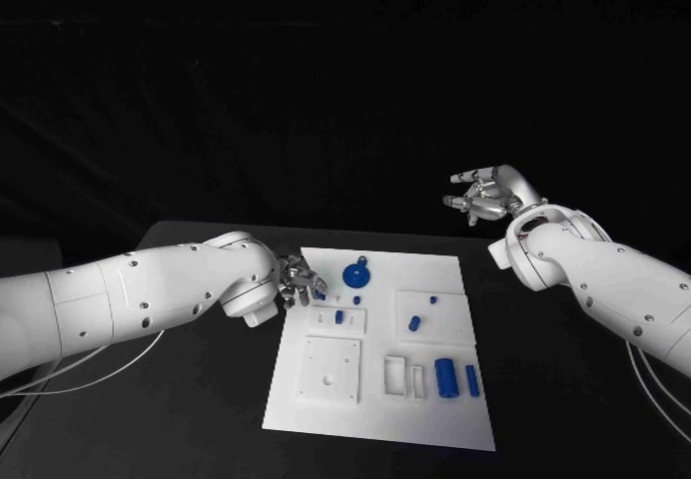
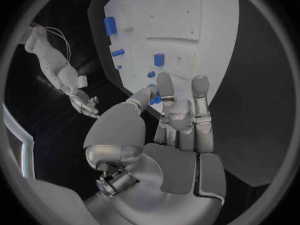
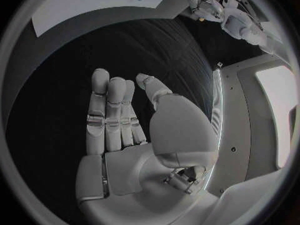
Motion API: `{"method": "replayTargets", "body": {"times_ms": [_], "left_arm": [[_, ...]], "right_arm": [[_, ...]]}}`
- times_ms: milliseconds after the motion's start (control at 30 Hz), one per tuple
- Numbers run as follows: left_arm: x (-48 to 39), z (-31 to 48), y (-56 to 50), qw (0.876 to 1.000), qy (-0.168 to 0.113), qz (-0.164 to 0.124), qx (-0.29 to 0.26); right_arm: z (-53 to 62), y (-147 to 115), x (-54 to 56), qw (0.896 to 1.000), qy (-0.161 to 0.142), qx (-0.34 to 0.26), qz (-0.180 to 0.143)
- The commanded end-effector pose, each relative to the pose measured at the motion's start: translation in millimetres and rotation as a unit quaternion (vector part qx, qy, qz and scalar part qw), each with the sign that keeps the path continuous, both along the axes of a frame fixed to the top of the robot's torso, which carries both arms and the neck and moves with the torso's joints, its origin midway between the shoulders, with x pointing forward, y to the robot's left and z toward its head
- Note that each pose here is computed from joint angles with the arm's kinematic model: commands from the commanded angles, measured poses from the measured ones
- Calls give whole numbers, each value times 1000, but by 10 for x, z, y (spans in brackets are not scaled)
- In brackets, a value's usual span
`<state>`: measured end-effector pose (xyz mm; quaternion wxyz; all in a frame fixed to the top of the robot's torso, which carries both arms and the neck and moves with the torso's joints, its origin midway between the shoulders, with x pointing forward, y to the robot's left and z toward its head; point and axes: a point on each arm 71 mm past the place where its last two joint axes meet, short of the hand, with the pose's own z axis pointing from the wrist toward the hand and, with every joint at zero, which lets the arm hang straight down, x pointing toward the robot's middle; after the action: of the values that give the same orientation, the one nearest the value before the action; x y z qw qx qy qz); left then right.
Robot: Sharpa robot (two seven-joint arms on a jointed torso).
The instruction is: Assemble the parts on the task board
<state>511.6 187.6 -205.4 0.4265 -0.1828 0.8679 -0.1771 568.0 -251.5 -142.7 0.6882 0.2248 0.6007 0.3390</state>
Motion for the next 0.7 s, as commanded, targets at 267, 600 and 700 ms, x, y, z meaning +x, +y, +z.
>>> {"method": "replayTargets", "body": {"times_ms": [267, 600, 700], "left_arm": [[-66, -56, -98, 996, -78, -32, 38], [-146, -141, -104, 995, -84, -37, 47], [-178, -172, -97, 995, -83, -36, 48]], "right_arm": [[-6, -4, -9, 1000, 1, -3, 5], [-13, -20, -14, 1000, 2, -4, 4], [-15, -24, -15, 1000, 2, -4, 4]]}}
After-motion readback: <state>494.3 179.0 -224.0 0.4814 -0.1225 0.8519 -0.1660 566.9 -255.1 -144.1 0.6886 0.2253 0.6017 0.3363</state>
